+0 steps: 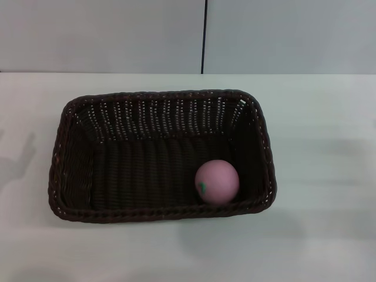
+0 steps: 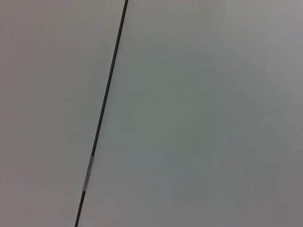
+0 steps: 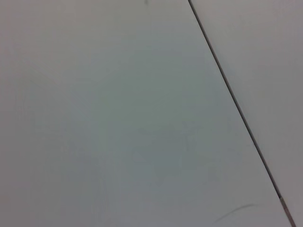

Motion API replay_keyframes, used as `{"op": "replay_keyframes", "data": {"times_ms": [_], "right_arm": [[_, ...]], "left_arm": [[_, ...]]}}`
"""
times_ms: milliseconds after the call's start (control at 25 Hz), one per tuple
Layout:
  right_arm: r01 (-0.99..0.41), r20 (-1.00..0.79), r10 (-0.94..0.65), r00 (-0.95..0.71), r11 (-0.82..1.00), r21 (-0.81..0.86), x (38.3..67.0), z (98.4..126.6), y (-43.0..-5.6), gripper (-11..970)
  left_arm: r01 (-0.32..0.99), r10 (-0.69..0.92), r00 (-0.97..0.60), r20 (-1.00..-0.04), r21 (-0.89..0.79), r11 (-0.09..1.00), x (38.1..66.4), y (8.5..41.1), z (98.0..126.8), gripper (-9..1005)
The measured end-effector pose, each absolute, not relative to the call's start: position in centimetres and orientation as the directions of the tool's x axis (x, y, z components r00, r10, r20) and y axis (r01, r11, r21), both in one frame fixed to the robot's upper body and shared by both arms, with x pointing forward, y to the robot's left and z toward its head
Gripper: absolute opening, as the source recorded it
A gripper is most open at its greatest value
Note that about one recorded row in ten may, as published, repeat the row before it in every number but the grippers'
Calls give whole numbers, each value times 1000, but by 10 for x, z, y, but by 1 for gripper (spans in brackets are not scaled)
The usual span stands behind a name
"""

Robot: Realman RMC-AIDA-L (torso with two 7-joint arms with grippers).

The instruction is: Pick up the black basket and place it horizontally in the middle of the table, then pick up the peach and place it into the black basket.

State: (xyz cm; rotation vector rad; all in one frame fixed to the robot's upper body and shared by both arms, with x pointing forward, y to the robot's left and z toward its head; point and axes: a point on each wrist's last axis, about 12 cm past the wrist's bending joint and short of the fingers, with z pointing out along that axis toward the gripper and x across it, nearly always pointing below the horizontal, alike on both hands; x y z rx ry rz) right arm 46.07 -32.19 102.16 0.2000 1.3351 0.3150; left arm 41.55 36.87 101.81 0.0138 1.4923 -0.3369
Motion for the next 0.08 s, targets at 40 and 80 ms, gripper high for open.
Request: {"op": "replay_keyframes", "data": {"times_ms": [40,80], "right_arm": [[-111,-920,337,201,941,320,461,1022,-322,701],[-113,-919,338,201,940,321,461,1022,-321,701]], "left_arm": [[228,-212,41,-976,-197,953,416,369,1018,695],[228,-219,36,-975,-205,952,414,367,1016,695]]}}
